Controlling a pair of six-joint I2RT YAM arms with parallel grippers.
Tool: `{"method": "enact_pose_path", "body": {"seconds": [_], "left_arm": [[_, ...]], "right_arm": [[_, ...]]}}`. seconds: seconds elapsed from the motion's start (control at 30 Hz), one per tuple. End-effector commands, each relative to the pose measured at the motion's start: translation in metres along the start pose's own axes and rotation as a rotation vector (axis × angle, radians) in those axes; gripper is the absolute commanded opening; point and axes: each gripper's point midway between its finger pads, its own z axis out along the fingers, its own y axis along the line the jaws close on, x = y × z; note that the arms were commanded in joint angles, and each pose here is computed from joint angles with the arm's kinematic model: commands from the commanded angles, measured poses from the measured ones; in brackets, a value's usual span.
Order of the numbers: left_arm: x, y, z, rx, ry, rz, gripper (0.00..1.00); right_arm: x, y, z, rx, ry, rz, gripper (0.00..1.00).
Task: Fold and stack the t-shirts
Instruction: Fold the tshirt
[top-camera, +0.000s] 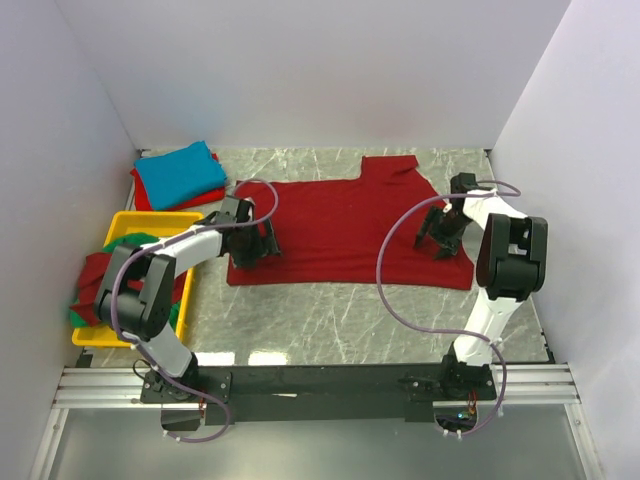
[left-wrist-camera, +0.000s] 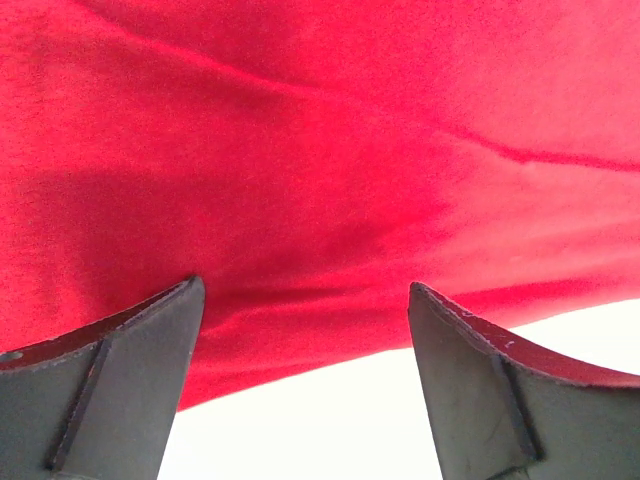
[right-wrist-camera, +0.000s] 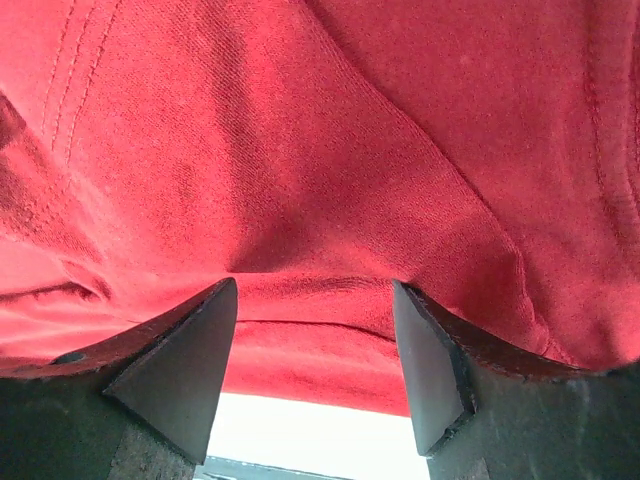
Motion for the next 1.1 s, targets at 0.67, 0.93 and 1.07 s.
{"method": "enact_pose_path", "body": {"seconds": [0.67,0.93,1.07], "left_arm": [[-0.055,-0.026,0.009,0.017,-0.055,0.01,0.94],[-0.04,-0.007,0.02,-0.041,-0.022,0.012,0.94],[-0.03,0.009,0.019,-0.095,-0.012,0.011,0.94]], "right_arm": [[-0.013,-0.009,-0.038,0.001,-0.098,-0.048,0.71],[0.009,-0.016,-0.006,-0.001,-0.005,0.002,0.71],[0.019,-0.029,-0.002,0.062,0.033,0.036,0.71]]}}
